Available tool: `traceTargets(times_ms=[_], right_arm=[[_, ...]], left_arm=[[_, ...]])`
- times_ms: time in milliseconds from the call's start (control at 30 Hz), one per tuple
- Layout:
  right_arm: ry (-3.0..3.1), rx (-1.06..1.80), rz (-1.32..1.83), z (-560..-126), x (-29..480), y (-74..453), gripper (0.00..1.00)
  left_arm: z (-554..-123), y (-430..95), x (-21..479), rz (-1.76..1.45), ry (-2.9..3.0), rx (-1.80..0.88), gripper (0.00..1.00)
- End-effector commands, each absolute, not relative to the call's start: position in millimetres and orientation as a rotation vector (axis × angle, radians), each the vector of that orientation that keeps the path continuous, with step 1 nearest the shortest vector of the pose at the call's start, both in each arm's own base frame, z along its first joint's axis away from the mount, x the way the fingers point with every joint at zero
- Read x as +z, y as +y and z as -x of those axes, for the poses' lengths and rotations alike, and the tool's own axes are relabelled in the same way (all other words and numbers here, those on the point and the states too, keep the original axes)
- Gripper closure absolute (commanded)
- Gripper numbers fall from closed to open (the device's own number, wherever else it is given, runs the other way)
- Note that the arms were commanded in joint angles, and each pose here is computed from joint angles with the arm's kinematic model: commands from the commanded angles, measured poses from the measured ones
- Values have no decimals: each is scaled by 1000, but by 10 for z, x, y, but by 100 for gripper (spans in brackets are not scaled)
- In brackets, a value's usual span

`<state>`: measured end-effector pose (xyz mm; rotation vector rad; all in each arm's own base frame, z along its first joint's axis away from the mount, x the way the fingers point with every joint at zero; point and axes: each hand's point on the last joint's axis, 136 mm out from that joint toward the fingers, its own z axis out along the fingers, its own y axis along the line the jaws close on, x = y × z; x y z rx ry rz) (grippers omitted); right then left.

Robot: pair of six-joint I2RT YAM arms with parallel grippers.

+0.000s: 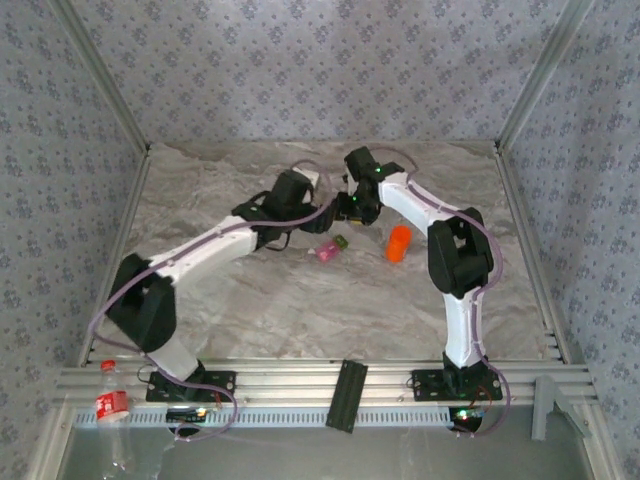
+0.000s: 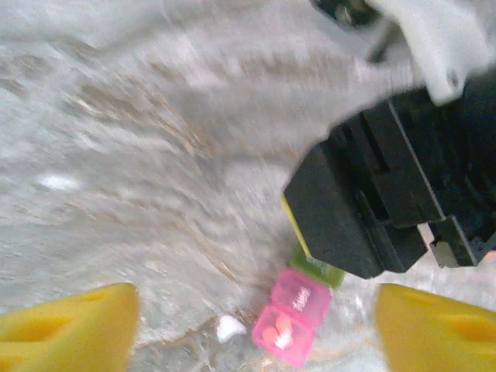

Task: Sort the pills into containers

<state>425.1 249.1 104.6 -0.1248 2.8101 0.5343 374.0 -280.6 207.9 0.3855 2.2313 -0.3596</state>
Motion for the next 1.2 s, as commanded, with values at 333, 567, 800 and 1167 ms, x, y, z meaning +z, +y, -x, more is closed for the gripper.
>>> traceTargets(times_ms=[333,567,800,1167], right_arm=[[2321,320,-164,-4371,3134,1019,0],[2124,-31,-459,-4133,3056,-94,0],[1962,-156,-570,-3721,2501,-621,0],[2008,-364,-492,-3570,1408,-816,0]], left_arm=[[-3820,-1301,3673,-53,1676,-24,0],[-3649,-293,3261,154,1728,167,0],[-3523,120,2345,134,1807,281,0],[-3531,165,1260,149,1872,269,0]])
